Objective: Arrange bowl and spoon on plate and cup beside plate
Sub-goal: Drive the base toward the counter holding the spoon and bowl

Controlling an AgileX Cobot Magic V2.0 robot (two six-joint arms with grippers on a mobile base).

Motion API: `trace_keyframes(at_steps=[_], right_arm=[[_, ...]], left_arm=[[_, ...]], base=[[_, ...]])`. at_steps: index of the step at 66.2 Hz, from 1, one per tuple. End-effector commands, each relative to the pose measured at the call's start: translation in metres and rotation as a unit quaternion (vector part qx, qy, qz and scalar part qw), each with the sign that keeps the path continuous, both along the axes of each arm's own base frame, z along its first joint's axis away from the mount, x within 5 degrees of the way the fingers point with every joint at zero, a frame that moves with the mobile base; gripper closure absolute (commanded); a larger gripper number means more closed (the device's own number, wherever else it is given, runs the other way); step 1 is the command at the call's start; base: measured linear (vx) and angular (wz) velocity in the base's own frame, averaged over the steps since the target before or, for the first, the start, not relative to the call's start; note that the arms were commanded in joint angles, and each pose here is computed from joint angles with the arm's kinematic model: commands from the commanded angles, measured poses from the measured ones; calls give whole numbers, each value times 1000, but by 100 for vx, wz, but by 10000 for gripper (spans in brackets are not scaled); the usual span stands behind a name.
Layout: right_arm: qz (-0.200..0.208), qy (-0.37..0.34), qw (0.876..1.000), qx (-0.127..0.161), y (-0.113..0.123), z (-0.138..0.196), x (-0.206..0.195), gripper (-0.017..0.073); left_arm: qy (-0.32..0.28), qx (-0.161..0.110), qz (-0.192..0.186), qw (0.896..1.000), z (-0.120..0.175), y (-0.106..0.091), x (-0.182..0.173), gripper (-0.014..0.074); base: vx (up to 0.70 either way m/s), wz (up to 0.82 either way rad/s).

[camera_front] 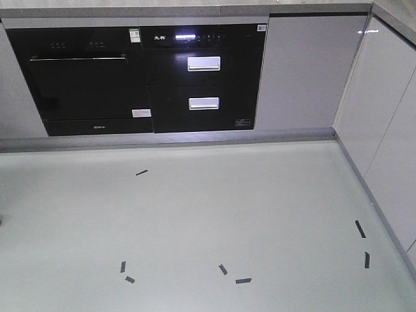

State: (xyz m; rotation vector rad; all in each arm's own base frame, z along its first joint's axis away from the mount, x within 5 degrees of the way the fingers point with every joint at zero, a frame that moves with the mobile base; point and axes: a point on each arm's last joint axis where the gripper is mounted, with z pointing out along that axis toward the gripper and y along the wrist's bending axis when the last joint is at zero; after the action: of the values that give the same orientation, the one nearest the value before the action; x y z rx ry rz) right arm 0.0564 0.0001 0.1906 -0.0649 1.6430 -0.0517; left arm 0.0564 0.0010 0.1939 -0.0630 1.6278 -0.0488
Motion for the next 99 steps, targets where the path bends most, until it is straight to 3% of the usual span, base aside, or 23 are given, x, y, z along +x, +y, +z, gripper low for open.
trace_keyframes(at_steps=[1, 99], right_arm=[[-1, -35, 999, -4, 0, 5, 0, 570], [-1, -35, 999, -4, 0, 5, 0, 570]], left_arm=[[-50, -7, -6, 999, 13, -1, -2, 600], [-50, -7, -6, 999, 13, -1, -2, 600]], base=[[12, -5], [21, 6]])
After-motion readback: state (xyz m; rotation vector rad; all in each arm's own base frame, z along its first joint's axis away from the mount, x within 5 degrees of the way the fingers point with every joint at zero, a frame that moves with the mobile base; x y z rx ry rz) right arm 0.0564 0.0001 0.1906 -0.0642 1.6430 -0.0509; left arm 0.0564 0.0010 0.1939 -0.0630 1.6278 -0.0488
